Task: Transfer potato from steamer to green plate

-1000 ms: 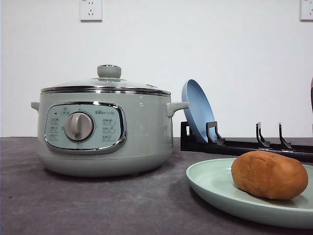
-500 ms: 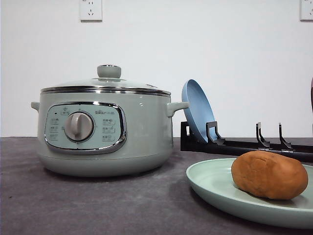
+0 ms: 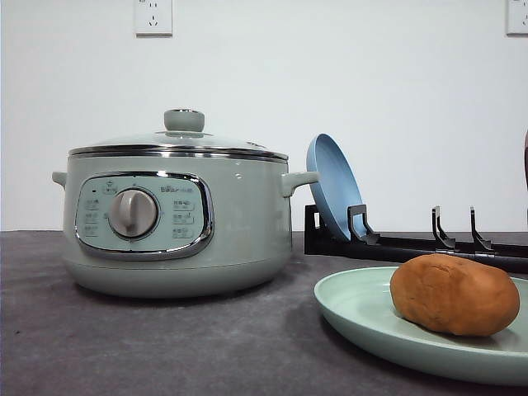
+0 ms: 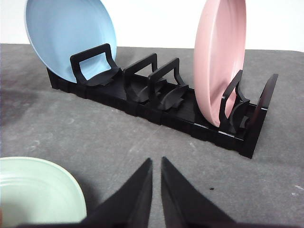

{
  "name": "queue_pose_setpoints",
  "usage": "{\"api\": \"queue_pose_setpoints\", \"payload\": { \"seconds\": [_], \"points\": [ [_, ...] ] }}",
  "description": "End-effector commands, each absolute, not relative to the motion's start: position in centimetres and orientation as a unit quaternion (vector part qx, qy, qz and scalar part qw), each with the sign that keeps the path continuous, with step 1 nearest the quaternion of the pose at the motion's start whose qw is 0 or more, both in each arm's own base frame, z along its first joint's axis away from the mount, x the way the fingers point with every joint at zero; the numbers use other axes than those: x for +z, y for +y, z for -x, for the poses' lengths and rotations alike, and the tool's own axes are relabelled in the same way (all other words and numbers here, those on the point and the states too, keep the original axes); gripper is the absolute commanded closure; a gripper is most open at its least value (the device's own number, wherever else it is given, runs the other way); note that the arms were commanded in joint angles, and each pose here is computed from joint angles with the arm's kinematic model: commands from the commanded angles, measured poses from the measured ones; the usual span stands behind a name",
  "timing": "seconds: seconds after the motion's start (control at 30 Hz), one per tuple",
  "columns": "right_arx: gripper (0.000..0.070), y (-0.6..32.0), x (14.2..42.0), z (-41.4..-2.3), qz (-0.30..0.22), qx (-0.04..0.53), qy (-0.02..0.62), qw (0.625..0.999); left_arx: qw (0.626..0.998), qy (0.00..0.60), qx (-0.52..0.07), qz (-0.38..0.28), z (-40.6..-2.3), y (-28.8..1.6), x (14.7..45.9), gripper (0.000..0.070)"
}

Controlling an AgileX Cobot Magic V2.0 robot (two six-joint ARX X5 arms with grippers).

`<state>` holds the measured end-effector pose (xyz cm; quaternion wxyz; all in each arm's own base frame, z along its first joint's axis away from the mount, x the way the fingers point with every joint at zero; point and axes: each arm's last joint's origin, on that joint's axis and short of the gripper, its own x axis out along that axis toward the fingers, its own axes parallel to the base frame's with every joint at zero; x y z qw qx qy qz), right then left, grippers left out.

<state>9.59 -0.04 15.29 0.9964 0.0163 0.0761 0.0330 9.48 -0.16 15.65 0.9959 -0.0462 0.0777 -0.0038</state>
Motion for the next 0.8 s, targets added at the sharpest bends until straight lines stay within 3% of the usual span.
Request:
{"api": "queue_pose_setpoints", "payload": {
  "seconds": [0.0,0.77],
  "points": [
    [0.0679,-0.04,15.24,-9.60,-0.012,0.034,0.073,0.997,0.995,0.090,-0.002,0.042,-9.56,-0.16,14.92,0.0683],
    [0.0679,-0.04,15.24,-9.60,-0.012,0.034,0.073,0.997,0.995,0.090,-0.002,0.042,-9.56,-0.16,14.92,0.0683]
  ]
}}
